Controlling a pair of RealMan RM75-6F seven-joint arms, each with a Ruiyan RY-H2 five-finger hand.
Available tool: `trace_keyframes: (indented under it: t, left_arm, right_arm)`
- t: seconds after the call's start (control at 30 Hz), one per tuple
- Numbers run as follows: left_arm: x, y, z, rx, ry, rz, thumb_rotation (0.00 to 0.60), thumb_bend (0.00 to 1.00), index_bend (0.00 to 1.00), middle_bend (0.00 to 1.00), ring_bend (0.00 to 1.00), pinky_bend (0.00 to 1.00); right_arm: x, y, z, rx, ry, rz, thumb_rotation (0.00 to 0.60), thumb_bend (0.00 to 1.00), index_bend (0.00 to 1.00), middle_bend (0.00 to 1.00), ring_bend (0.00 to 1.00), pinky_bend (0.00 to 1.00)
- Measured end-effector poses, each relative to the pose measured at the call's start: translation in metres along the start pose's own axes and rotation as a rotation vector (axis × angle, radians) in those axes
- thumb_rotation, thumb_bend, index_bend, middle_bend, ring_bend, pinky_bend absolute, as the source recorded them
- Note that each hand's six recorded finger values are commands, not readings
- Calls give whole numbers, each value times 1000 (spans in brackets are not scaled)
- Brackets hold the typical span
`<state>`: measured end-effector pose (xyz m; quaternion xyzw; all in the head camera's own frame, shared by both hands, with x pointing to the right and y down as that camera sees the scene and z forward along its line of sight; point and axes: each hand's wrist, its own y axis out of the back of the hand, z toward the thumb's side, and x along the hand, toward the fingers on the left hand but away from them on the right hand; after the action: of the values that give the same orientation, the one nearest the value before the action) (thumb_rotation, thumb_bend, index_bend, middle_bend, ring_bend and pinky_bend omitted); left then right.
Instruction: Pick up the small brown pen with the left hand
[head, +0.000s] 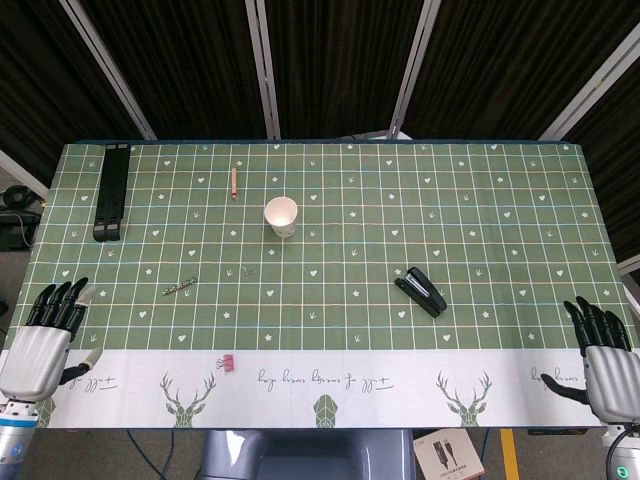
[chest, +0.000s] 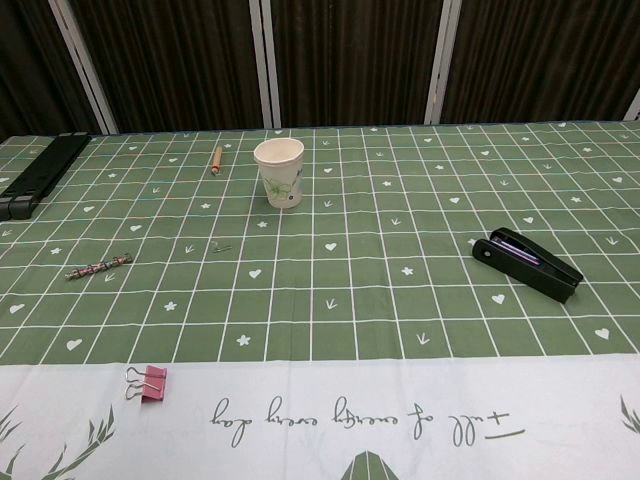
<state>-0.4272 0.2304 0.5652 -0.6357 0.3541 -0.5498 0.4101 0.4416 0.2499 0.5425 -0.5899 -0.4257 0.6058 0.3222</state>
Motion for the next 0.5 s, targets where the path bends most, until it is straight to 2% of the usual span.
trace_keyframes:
  t: [0.23,0.5]
  left_arm:
    - [3,-7,2,-4,20,-40,600,209,7,0,0,0]
    - [18,-10,5,-3,60,-48,600,246,209,0,0,0]
  right_arm:
    - [1,1,-2,0,-4,4,600,17,59,0,0,0]
    - [2,1,0,-6,5,9,600,17,60,0,0,0]
